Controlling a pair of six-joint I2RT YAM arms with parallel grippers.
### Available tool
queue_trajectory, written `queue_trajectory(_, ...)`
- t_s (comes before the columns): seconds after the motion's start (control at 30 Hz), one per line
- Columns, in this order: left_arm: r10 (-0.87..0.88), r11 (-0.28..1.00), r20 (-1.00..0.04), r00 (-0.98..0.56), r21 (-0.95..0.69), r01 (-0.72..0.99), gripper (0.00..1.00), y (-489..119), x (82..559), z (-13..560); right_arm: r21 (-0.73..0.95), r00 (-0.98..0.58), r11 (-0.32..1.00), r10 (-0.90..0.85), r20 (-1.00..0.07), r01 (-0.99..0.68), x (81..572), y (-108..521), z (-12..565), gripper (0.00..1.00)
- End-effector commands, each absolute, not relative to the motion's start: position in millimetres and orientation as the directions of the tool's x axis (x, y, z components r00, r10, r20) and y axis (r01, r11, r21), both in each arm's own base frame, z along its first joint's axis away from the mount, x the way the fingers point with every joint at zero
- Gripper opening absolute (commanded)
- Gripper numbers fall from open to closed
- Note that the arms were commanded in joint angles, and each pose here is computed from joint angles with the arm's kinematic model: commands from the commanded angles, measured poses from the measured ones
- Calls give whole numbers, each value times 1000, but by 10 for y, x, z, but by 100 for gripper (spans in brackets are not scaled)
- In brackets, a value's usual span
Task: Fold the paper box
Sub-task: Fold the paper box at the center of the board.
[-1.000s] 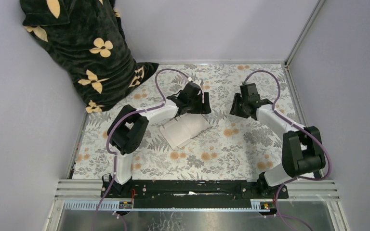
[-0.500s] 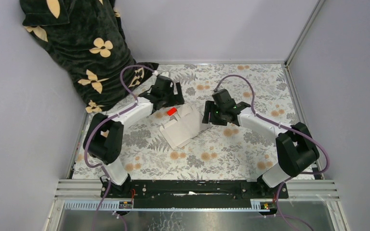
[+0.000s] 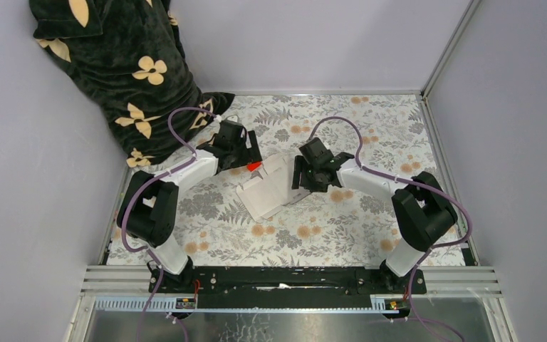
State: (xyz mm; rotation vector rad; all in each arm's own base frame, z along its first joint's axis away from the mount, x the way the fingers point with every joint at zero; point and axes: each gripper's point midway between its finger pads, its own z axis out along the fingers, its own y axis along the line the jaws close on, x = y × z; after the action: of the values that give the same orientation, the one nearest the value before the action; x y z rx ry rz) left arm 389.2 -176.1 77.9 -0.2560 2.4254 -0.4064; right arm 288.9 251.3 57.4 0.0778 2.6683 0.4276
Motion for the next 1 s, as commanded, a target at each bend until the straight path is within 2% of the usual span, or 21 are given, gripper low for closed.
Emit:
queue_trajectory(0.0,-314,920,-602,-734,-385,-77,99,-1711,3945,928,295,-901,955,142,-410,17,2864,2537,546,70)
queue_trajectory(0.17,-320,916,-596,-737,-394,-79,99,-1705,3949,901,265,-899,964,127,-418,13,2836,2475,574,70)
queue_trajectory(0.33,-317,917,-591,-742,-390,-81,99,-1697,3947,867,219,-853,976,116,-509,2,2937,2340,929,71)
queue_trajectory(0.97,-333,906,-577,-746,-414,-84,99,-1702,3988,862,334,-896,937,229,-381,97,2702,2515,604,74)
